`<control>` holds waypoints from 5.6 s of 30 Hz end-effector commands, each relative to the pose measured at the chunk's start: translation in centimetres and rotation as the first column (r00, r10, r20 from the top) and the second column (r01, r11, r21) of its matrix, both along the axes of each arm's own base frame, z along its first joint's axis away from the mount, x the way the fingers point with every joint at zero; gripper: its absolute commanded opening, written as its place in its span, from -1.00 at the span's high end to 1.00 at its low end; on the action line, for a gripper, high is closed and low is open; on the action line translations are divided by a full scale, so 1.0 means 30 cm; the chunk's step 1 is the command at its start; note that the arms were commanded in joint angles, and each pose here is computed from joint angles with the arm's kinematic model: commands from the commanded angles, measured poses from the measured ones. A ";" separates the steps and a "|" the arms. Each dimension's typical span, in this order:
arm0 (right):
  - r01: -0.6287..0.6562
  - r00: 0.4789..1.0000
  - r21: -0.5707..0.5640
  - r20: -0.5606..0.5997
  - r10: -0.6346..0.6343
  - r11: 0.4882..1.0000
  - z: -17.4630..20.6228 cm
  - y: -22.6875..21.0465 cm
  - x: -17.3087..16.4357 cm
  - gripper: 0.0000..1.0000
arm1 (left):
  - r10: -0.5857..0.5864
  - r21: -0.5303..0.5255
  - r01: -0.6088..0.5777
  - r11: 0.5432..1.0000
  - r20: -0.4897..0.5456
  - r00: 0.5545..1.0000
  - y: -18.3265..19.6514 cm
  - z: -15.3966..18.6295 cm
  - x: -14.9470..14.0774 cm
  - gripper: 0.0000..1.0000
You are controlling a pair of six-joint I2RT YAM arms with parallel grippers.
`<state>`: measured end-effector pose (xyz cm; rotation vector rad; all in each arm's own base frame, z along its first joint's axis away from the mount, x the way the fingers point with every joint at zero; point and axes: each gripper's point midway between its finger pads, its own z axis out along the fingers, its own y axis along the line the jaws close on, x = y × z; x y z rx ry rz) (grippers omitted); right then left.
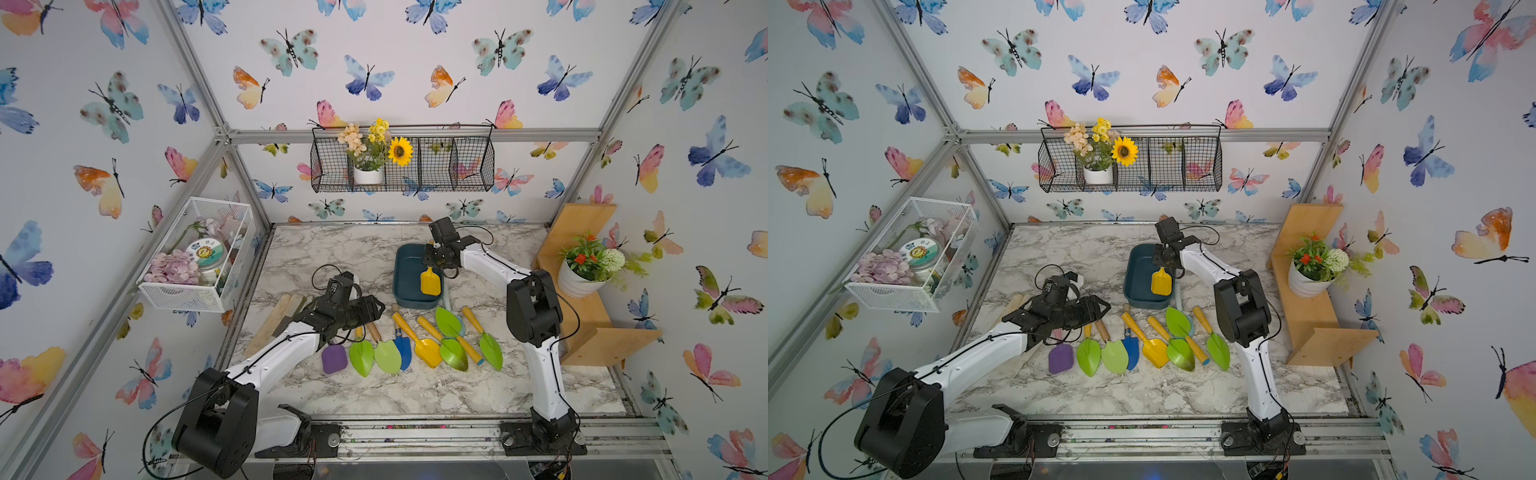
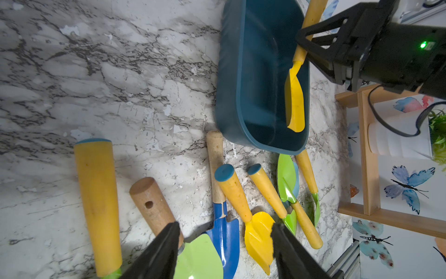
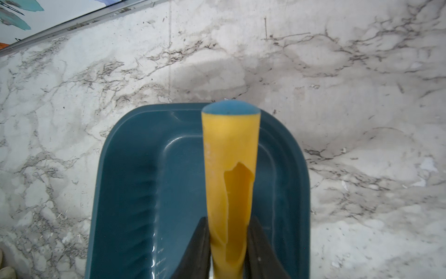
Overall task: Put the shovel into the storage box
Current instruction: Place the shovel in the storage box, then pick up the shovel from the center of the board, then place the shovel in the storage box.
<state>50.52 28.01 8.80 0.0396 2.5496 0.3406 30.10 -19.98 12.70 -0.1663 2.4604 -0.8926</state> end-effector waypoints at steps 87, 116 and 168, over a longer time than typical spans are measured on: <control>-0.261 0.964 0.059 -0.025 0.263 0.963 0.083 -0.138 -0.629 0.07 | 0.477 0.459 -0.370 0.808 -0.141 0.867 0.504 -0.304 -0.069 0.14; -0.246 0.968 0.055 -0.029 0.247 0.968 0.065 -0.142 -0.641 0.07 | 0.440 0.508 -0.312 0.803 -0.153 0.885 0.509 -0.369 -0.061 0.71; -0.143 0.990 0.005 0.004 0.143 0.990 0.089 -0.267 -0.708 0.02 | -0.154 0.386 0.106 0.916 0.096 0.983 -0.380 0.108 0.520 1.00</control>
